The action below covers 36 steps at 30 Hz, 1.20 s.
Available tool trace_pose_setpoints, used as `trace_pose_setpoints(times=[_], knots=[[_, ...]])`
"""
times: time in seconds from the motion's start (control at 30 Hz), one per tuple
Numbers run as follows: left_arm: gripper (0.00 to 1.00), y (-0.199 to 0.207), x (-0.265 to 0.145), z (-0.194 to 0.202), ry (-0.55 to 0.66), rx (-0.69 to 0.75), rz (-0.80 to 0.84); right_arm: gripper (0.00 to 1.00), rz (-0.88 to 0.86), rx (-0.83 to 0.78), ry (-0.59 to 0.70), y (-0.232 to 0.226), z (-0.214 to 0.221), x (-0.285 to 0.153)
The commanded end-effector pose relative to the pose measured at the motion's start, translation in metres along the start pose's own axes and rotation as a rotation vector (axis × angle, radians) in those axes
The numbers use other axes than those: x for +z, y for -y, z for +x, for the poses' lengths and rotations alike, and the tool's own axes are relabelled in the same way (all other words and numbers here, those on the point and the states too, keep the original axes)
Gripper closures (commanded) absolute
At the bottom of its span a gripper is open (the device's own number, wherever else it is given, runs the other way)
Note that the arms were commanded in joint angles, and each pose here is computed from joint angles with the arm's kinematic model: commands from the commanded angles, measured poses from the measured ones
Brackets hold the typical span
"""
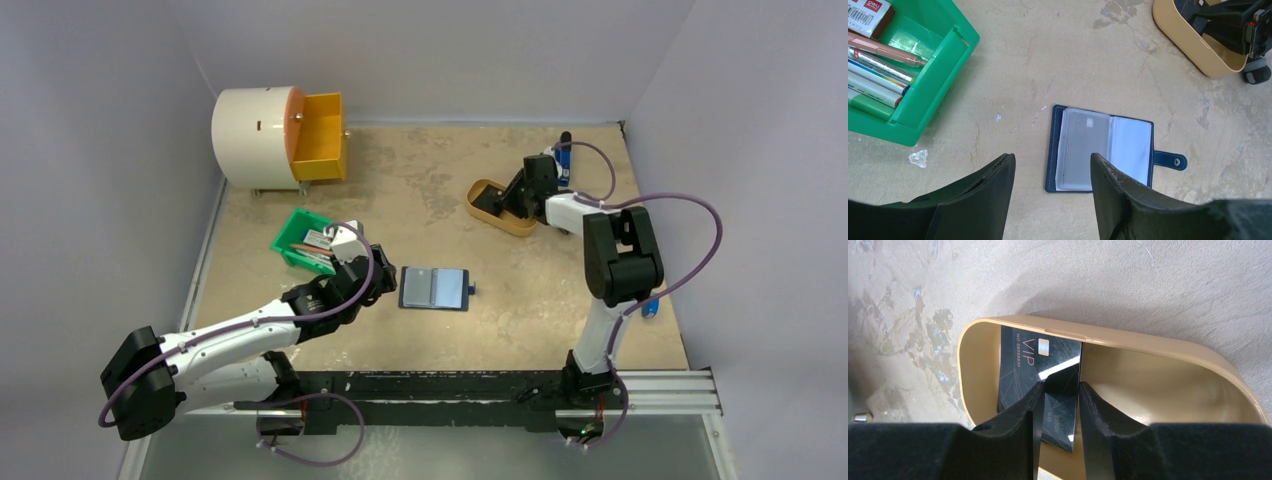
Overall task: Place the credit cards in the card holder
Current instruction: Pick up the credit card from the storage box.
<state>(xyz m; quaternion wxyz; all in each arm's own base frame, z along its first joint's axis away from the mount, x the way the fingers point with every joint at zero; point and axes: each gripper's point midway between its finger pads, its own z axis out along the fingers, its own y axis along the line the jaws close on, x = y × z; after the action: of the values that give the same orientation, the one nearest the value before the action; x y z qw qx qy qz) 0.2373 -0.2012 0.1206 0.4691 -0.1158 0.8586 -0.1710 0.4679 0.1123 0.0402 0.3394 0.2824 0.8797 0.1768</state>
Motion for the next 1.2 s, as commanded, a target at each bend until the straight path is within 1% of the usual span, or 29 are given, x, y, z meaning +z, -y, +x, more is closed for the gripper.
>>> trace_pose_setpoints(times=[0.0,0.4,0.8,1.0,1.1,1.13,1.17], knots=[[0.44,0.014,-0.001,-0.016,0.042,-0.041,0.026,0.67,-0.027,-0.014,0.032,-0.006,-0.011,-0.014],[0.45,0.016,-0.002,-0.016,0.037,-0.046,0.032,0.74,-0.045,-0.026,0.054,-0.009,-0.016,-0.027],[0.46,0.018,-0.002,-0.015,0.031,-0.055,0.040,0.85,-0.072,-0.032,0.082,-0.017,-0.025,-0.043],[0.46,0.017,-0.003,-0.013,0.025,-0.058,0.043,0.90,-0.103,-0.038,0.061,-0.023,-0.021,-0.046],[0.46,0.016,-0.003,-0.013,0.027,-0.063,0.044,0.90,-0.105,-0.040,0.044,-0.024,-0.019,-0.044],[0.46,0.017,-0.003,-0.013,0.026,-0.064,0.045,0.87,-0.098,-0.038,0.045,-0.022,-0.019,-0.043],[0.46,0.016,-0.004,-0.013,0.026,-0.065,0.045,0.81,-0.090,-0.034,0.046,-0.021,-0.019,-0.043]])
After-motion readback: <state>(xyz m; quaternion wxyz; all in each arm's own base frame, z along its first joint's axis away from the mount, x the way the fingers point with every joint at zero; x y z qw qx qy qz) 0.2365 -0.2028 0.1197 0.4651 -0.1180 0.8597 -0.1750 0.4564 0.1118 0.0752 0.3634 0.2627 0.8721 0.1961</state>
